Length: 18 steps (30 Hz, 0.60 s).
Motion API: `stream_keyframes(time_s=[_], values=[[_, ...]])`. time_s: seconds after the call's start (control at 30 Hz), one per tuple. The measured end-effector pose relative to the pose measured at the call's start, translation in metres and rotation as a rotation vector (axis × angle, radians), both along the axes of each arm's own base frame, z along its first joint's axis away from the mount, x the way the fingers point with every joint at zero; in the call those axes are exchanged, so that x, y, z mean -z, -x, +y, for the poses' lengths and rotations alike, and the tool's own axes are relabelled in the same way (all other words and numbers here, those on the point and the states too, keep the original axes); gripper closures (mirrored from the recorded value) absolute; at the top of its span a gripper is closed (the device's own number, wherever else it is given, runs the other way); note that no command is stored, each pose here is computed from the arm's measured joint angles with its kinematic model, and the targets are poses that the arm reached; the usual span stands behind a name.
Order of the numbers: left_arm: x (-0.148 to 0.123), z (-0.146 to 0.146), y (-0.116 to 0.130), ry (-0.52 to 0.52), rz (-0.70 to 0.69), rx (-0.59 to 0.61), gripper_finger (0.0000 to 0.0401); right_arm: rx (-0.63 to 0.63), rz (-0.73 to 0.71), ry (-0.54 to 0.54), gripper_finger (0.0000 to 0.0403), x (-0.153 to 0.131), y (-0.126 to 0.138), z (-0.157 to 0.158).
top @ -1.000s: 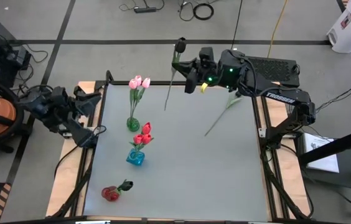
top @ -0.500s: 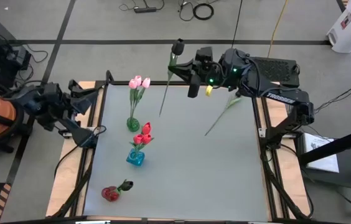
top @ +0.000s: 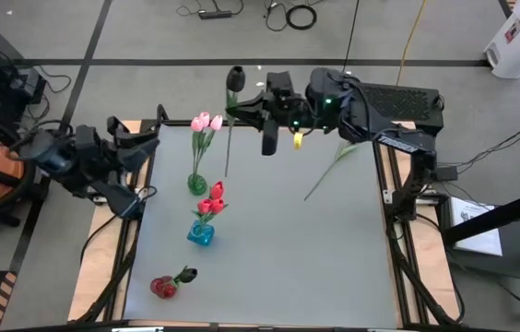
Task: Sort flowers into vase by color
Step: Put the bottom black flower into the red vase
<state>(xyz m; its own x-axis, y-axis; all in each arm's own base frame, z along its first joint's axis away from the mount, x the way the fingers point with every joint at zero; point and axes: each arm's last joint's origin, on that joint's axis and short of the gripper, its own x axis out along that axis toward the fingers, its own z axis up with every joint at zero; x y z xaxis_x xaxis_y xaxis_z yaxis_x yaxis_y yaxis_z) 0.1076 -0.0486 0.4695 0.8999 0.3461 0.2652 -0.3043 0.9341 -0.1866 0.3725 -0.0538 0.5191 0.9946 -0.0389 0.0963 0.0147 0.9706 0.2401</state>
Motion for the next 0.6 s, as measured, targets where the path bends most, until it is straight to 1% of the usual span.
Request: stream_keyframes(time_s=[0.17, 0.37, 0.6], values=[[0.012, 0.002, -0.02, -0.023, 0.077, -0.031, 0.0306, 0.012, 0.042, 0.047, 0.0402, 0.006, -0.014, -0.003], [0.032, 0.01, -0.053, -0.022, 0.202, -0.026, 0.0306, 0.013, 0.086, 0.085, 0.0402, 0.019, -0.028, -0.004], [0.044, 0.026, -0.084, -0.01, 0.257, -0.004, 0.0306, -0.003, 0.104, 0.088, 0.0402, 0.026, -0.035, 0.001]])
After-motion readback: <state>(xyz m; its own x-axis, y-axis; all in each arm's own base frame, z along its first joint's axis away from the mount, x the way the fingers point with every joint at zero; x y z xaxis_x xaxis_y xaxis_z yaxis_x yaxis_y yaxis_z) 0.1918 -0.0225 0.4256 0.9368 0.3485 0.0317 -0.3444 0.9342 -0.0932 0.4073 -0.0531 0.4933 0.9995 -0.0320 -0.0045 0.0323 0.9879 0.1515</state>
